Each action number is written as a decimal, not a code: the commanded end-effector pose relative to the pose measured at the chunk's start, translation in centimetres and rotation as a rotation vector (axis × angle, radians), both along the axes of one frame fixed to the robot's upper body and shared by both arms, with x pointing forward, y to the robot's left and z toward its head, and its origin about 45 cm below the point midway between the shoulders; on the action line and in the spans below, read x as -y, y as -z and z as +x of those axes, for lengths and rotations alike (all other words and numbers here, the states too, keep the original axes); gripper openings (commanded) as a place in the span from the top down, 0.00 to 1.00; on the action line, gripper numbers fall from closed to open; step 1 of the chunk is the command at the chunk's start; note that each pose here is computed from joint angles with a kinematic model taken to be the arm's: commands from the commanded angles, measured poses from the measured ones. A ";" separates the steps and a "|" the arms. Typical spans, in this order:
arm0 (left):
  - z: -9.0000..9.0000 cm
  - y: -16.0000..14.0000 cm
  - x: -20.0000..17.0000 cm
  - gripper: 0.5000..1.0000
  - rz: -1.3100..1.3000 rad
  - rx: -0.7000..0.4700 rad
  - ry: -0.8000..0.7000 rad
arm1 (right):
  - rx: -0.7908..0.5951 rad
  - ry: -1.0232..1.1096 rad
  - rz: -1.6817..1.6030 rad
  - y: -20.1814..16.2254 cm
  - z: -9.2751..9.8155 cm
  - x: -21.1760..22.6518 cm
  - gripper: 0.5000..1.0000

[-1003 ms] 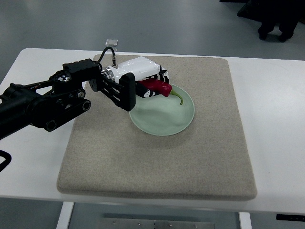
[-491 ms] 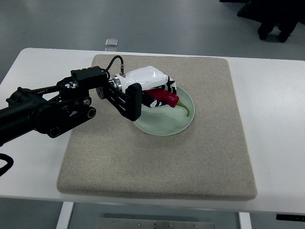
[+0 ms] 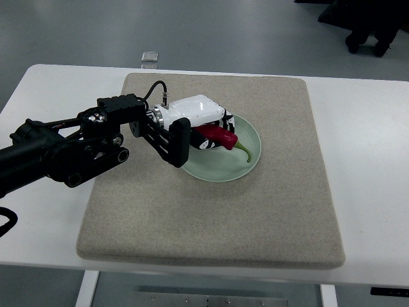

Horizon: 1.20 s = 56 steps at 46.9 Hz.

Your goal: Place red pepper on plate with left hand

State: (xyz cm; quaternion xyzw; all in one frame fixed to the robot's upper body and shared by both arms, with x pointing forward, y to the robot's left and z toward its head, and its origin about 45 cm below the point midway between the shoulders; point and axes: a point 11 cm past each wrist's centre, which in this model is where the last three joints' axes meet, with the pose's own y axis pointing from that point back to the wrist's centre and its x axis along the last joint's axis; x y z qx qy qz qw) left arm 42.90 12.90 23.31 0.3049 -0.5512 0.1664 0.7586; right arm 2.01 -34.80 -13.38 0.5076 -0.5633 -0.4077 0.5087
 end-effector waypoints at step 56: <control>2.9 -3.6 -2.6 0.02 -0.498 -0.080 -0.300 | 0.000 0.000 0.000 0.0 0.0 0.0 0.14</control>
